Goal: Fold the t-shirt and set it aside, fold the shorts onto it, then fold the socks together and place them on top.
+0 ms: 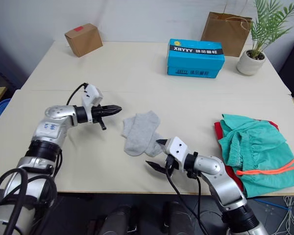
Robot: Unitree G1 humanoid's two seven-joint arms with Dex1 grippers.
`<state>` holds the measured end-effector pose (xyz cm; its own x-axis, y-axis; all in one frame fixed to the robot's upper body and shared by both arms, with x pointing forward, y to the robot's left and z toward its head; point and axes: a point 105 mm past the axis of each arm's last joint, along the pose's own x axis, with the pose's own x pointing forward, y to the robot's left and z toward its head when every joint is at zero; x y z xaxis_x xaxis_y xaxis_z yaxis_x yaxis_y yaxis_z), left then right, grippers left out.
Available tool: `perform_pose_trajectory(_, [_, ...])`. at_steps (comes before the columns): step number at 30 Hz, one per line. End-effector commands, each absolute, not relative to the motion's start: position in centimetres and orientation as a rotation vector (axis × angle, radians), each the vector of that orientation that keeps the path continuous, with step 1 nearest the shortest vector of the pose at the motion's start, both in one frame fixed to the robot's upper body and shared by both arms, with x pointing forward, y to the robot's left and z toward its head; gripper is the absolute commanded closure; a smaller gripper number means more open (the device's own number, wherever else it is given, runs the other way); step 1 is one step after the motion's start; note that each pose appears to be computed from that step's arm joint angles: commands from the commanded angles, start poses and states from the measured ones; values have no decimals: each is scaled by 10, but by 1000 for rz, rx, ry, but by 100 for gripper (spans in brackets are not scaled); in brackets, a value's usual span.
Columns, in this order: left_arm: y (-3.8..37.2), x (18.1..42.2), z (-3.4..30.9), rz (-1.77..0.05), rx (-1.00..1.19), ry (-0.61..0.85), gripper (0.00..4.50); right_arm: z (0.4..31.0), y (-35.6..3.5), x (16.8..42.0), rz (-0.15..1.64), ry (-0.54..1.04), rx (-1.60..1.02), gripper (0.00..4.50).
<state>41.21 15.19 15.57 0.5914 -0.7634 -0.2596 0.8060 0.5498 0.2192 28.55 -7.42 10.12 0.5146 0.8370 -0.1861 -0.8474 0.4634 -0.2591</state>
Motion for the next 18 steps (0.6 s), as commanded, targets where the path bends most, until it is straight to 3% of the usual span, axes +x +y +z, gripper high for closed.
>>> perform_pose_trajectory(1, [150, 418, 161, -956, 359, 118, 446, 110, -73, 288, 1010, -4, -370, 0])
perform_pose_trajectory(11, [146, 414, 140, -1032, 375, 220, 446, 103, -71, 280, 1019, 27, -372, 0])
perform_pose_trajectory(14, [150, 412, 131, -1036, 362, 277, 450, 106, -69, 284, 1011, 13, -372, 62])
perform_pose_trajectory(18, [155, 405, 125, -1060, 351, 310, 450, 106, -71, 286, 1013, 18, -377, 207])
